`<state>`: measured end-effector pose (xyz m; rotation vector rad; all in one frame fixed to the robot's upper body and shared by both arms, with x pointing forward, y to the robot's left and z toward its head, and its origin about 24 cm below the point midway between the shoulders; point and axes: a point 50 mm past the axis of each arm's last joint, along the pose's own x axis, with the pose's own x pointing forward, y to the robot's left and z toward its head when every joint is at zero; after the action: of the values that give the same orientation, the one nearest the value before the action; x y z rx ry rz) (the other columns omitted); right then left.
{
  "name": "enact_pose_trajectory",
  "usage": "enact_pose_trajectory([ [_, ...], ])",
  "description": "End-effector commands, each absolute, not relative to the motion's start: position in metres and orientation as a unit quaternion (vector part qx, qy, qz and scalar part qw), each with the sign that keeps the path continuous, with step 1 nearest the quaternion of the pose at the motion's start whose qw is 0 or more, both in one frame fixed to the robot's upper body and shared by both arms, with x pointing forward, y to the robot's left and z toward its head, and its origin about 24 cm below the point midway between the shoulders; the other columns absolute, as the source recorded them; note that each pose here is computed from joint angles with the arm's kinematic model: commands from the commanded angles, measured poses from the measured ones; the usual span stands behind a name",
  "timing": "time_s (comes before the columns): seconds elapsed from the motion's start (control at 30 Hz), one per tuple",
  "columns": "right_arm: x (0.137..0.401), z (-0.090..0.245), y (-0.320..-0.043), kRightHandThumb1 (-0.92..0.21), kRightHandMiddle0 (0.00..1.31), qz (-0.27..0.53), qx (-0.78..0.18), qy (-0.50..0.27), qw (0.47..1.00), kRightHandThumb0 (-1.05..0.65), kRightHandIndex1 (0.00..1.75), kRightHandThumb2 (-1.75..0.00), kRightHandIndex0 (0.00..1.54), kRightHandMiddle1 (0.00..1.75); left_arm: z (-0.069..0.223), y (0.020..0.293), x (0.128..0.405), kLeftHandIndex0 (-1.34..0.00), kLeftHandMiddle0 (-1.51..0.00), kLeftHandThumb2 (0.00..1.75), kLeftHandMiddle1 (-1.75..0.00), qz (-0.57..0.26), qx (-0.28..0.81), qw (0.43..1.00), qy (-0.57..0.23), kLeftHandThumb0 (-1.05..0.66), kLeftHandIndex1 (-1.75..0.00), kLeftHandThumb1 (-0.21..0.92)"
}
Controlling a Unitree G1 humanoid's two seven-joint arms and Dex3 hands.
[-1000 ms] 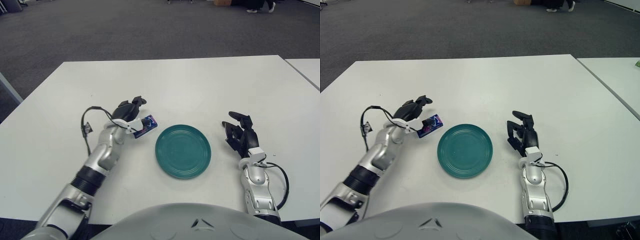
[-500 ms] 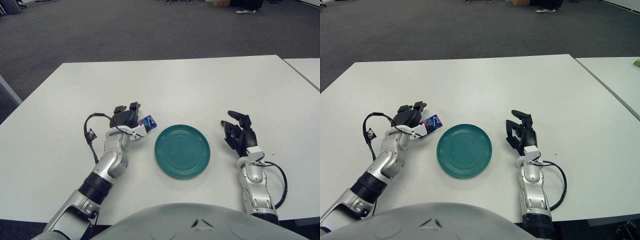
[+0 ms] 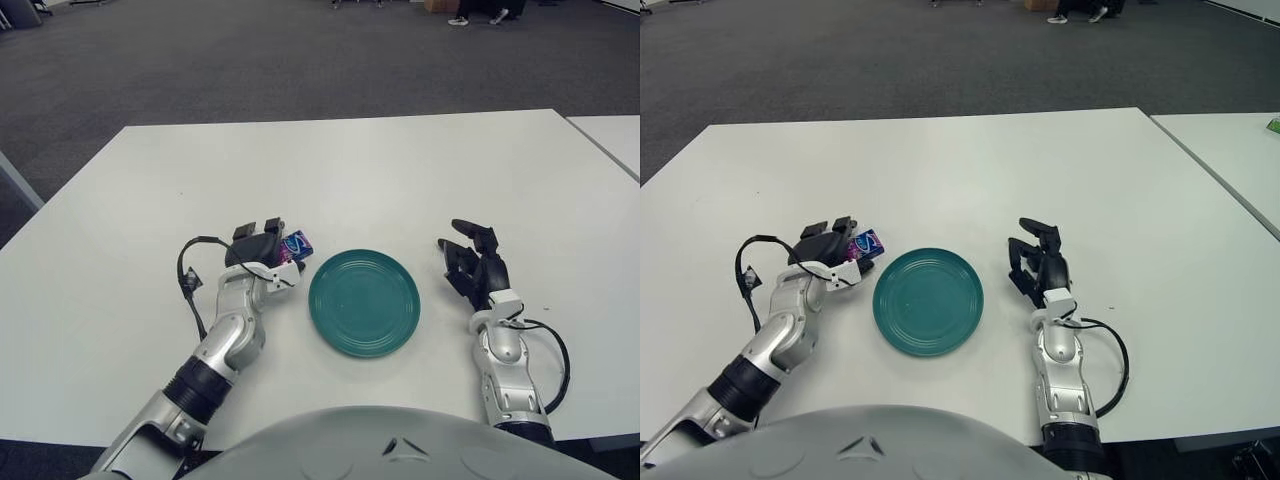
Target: Put the gum into the plate.
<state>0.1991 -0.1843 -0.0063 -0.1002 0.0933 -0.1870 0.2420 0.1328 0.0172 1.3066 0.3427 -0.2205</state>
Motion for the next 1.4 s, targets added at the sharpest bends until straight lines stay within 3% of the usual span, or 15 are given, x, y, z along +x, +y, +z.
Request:
enact_pose_trajectory([
  [0.0, 0.180, -0.039, -0.179, -0.92, 0.00, -0.093, -0.034, 0.143, 0.985, -0.63, 0.56, -0.64, 0.48, 1.04, 0.020, 0.138, 0.240, 0.00, -0.18, 0.60, -0.20, -0.091, 0.617, 0.765, 0.159, -1.05, -0.78, 0.92],
  [0.17, 0.180, -0.039, -0.179, -0.92, 0.00, -0.094, -0.031, 0.143, 0.985, -0.63, 0.56, -0.64, 0.47, 1.04, 0.020, 0.142, 0.237, 0.00, -0.21, 0.59, -0.22, -0.090, 0.631, 0.755, 0.152, -1.05, -0.89, 0.92],
  [0.47, 0.181, -0.039, -0.179, -0.92, 0.02, -0.097, -0.025, 0.141, 0.985, -0.63, 0.55, -0.64, 0.45, 1.06, 0.015, 0.145, 0.233, 0.00, -0.12, 0.47, -0.46, -0.098, 0.644, 0.745, 0.142, -1.05, -1.09, 0.92],
  [0.7, 0.181, -0.037, -0.180, -0.92, 0.03, -0.098, -0.019, 0.138, 0.985, -0.62, 0.56, -0.61, 0.46, 1.07, 0.010, 0.145, 0.231, 0.00, -0.03, 0.29, -0.93, -0.099, 0.652, 0.741, 0.131, -1.04, -1.52, 0.92],
  [0.73, 0.182, -0.037, -0.180, -0.92, 0.04, -0.098, -0.018, 0.138, 0.985, -0.62, 0.56, -0.61, 0.46, 1.07, 0.009, 0.145, 0.231, -0.08, -0.11, 0.31, -1.05, -0.099, 0.652, 0.740, 0.128, -0.97, -1.56, 0.87],
  [0.77, 0.182, -0.037, -0.180, -0.92, 0.04, -0.099, -0.018, 0.138, 0.985, -0.62, 0.56, -0.61, 0.46, 1.07, 0.009, 0.146, 0.231, -0.11, -0.14, 0.34, -1.10, -0.100, 0.653, 0.741, 0.123, -0.94, -1.57, 0.84],
  [0.83, 0.182, -0.037, -0.180, -0.92, 0.04, -0.099, -0.018, 0.137, 0.985, -0.62, 0.56, -0.62, 0.46, 1.07, 0.008, 0.146, 0.231, -0.23, -0.26, 0.56, -1.33, -0.102, 0.653, 0.742, 0.115, -0.79, -1.62, 0.66],
  [0.93, 0.182, -0.037, -0.180, -0.92, 0.04, -0.100, -0.020, 0.136, 0.985, -0.63, 0.56, -0.62, 0.46, 1.07, 0.007, 0.146, 0.231, -0.45, -0.47, 0.96, -1.49, -0.105, 0.653, 0.743, 0.103, -0.26, -1.61, 0.46],
  [1.0, 0.182, -0.037, -0.180, -0.92, 0.04, -0.101, -0.021, 0.136, 0.985, -0.63, 0.56, -0.63, 0.46, 1.08, 0.006, 0.147, 0.231, -0.50, -0.53, 1.07, -1.54, -0.106, 0.652, 0.744, 0.099, -0.14, -1.59, 0.40],
  [1.13, 0.183, -0.037, -0.181, -0.92, 0.04, -0.103, -0.023, 0.132, 0.986, -0.63, 0.56, -0.65, 0.47, 1.08, 0.004, 0.149, 0.233, -0.57, -0.60, 1.19, -1.63, -0.108, 0.652, 0.746, 0.087, -0.04, -1.53, 0.32],
  [1.37, 0.183, -0.037, -0.182, -0.92, 0.04, -0.104, -0.020, 0.127, 0.986, -0.62, 0.57, -0.66, 0.48, 1.09, 0.003, 0.150, 0.235, -0.60, -0.64, 1.21, -1.63, -0.103, 0.650, 0.750, 0.069, -0.01, -1.49, 0.30],
])
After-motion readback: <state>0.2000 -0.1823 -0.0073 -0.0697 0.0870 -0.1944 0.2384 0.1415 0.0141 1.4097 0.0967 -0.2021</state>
